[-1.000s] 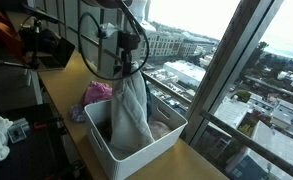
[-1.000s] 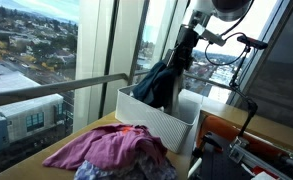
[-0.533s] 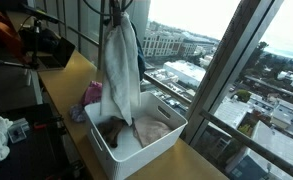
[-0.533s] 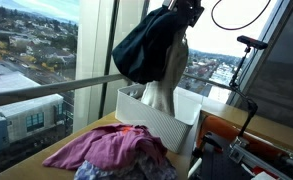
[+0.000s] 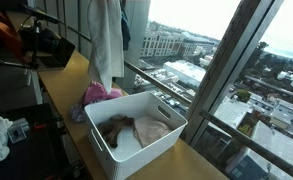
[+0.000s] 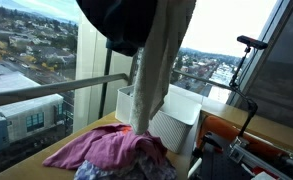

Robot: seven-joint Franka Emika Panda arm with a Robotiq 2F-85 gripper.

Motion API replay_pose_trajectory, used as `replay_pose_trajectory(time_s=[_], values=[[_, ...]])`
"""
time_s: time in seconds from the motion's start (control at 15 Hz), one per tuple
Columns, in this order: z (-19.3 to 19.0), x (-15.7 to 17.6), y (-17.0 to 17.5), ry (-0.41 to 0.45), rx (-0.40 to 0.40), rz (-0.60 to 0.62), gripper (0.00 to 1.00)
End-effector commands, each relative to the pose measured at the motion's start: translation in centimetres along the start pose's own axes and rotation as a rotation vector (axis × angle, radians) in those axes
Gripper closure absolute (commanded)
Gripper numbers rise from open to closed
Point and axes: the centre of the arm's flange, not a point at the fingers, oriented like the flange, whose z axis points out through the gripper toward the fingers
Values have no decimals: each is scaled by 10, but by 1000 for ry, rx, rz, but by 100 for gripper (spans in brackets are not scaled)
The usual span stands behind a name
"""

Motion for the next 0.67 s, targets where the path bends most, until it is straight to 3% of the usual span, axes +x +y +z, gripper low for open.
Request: replay_pose_trajectory(time_s=[0.0,0.27,0.6], values=[[22,18,-47,-25,-25,-15,100],[130,6,-53,-149,-48,-31,100],[278,-11,-21,-340,-50,-4,100]])
